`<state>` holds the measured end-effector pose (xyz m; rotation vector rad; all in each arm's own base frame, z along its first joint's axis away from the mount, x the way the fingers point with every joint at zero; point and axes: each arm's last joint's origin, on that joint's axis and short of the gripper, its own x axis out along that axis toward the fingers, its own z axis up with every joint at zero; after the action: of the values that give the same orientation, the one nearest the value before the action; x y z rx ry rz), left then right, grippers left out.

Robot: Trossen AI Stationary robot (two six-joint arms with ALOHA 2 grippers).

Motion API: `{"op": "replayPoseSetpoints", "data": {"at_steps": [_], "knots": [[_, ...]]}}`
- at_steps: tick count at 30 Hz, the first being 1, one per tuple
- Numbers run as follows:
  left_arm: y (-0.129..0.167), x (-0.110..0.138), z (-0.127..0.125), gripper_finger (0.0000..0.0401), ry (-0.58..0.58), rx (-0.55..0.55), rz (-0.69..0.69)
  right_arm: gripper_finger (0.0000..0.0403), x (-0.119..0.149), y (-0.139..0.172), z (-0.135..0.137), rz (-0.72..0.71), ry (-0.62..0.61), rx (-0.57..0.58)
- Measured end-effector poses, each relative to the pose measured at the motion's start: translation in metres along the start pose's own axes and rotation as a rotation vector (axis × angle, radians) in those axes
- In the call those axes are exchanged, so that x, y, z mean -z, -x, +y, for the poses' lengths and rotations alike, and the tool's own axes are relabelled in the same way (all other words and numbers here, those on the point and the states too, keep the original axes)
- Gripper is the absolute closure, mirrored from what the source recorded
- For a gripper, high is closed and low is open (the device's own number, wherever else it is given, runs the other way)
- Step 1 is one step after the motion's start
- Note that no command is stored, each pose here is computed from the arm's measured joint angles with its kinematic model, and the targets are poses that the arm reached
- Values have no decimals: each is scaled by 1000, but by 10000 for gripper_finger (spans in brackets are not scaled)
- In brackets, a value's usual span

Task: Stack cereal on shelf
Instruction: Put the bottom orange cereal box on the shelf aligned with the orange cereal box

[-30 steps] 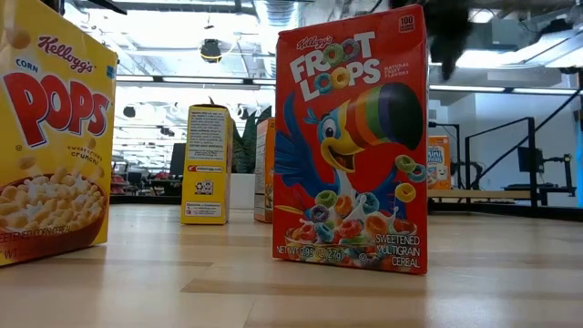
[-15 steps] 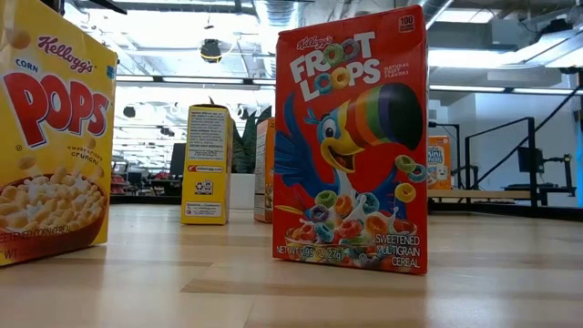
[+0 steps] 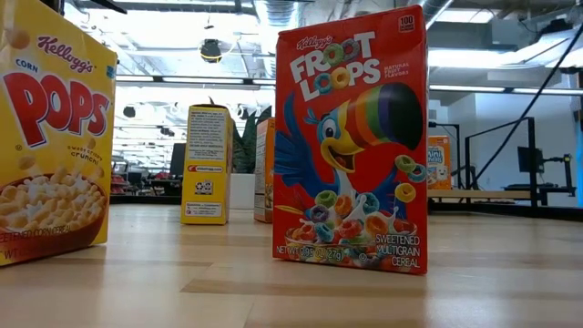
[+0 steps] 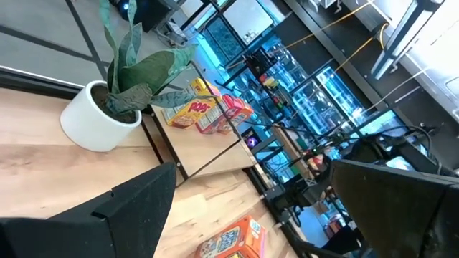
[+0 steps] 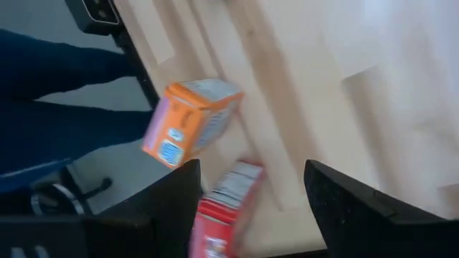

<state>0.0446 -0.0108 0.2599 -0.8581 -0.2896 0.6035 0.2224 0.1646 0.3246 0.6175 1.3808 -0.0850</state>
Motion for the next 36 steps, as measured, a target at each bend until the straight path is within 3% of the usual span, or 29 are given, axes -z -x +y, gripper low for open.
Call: {"op": "replayPoseSetpoints", "data": {"at_steps": [4,9,14,21,36], "knots": [[0,1,-1,42,-6,31,15,127,0,-25,22,44,-65,-63],[0,2,-1,42,-18,63,32,127,2,-31,47,64,-154,-104],[0,3,-2,42,-34,82,42,127,6,-47,59,47,-203,-22],[0,4,-2,42,-41,109,57,127,16,-85,67,80,-179,87],[0,5,-2,42,-18,108,59,127,21,-101,69,-100,-201,167]]}}
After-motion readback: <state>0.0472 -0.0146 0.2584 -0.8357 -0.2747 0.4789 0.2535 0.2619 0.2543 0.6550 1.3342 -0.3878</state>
